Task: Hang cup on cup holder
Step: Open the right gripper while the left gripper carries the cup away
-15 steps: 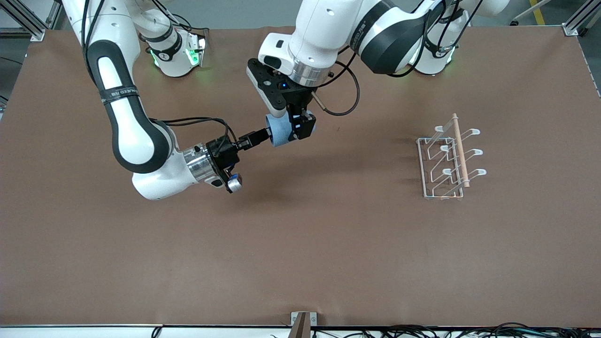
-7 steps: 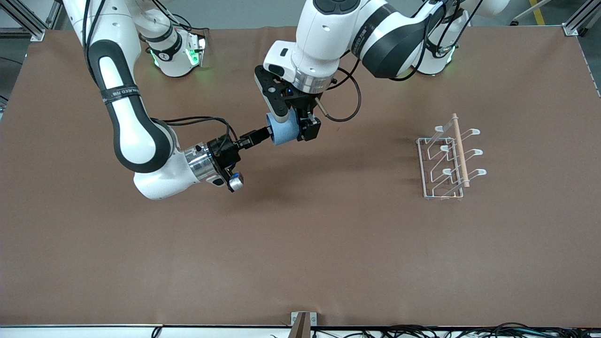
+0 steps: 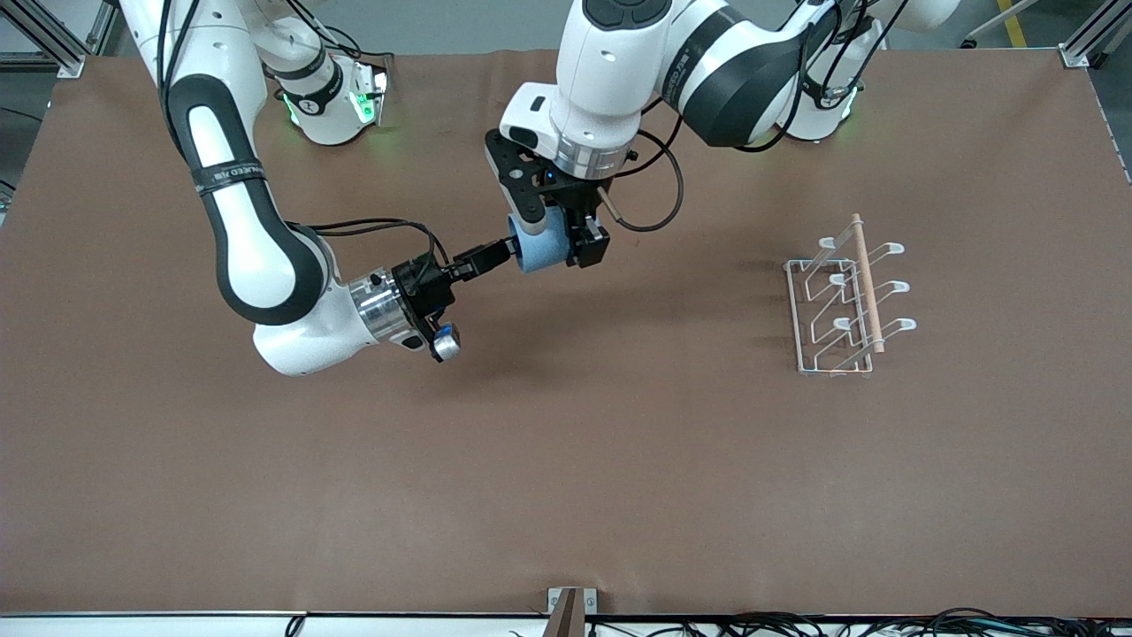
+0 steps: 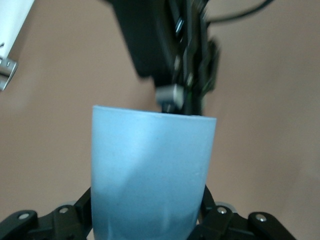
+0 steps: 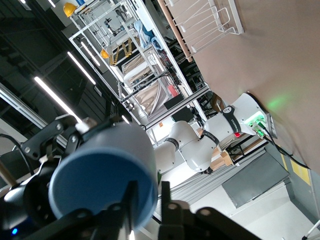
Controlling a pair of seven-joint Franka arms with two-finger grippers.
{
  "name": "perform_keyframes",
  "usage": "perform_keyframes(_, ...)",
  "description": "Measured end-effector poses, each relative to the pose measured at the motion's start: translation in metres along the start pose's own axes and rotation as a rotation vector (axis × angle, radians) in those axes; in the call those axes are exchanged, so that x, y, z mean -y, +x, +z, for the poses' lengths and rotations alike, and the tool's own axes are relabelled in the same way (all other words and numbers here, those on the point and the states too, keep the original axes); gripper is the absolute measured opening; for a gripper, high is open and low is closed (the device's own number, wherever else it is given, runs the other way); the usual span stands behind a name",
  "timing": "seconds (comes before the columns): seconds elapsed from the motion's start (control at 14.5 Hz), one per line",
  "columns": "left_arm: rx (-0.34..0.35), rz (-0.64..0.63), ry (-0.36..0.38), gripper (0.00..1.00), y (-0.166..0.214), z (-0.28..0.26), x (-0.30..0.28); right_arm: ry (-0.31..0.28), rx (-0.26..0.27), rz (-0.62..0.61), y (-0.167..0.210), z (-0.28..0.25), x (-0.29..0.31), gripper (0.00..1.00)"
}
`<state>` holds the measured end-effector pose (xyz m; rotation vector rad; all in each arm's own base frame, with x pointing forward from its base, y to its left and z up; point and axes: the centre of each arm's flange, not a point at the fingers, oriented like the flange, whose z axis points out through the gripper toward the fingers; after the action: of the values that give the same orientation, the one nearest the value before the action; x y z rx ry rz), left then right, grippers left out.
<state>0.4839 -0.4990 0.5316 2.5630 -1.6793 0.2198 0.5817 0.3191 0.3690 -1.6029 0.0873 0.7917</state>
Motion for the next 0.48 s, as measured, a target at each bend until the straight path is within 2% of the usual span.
perform_keyframes(0.28, 0.117, 0.020, 0.006, 0.77, -0.034, 0.005, 0.050, -0.006, -0.014, 0.009, 0.000, -0.006, 0.002, 0.71)
perform_keyframes(0.34, 0.157, 0.031, 0.015, 0.77, -0.046, 0.006, 0.067, -0.026, -0.028, 0.011, 0.001, -0.012, 0.000, 0.81)
perform_keyframes(0.48, 0.253, 0.076, 0.042, 0.77, -0.072, 0.008, 0.098, -0.125, -0.082, 0.023, 0.003, -0.033, -0.010, 0.99)
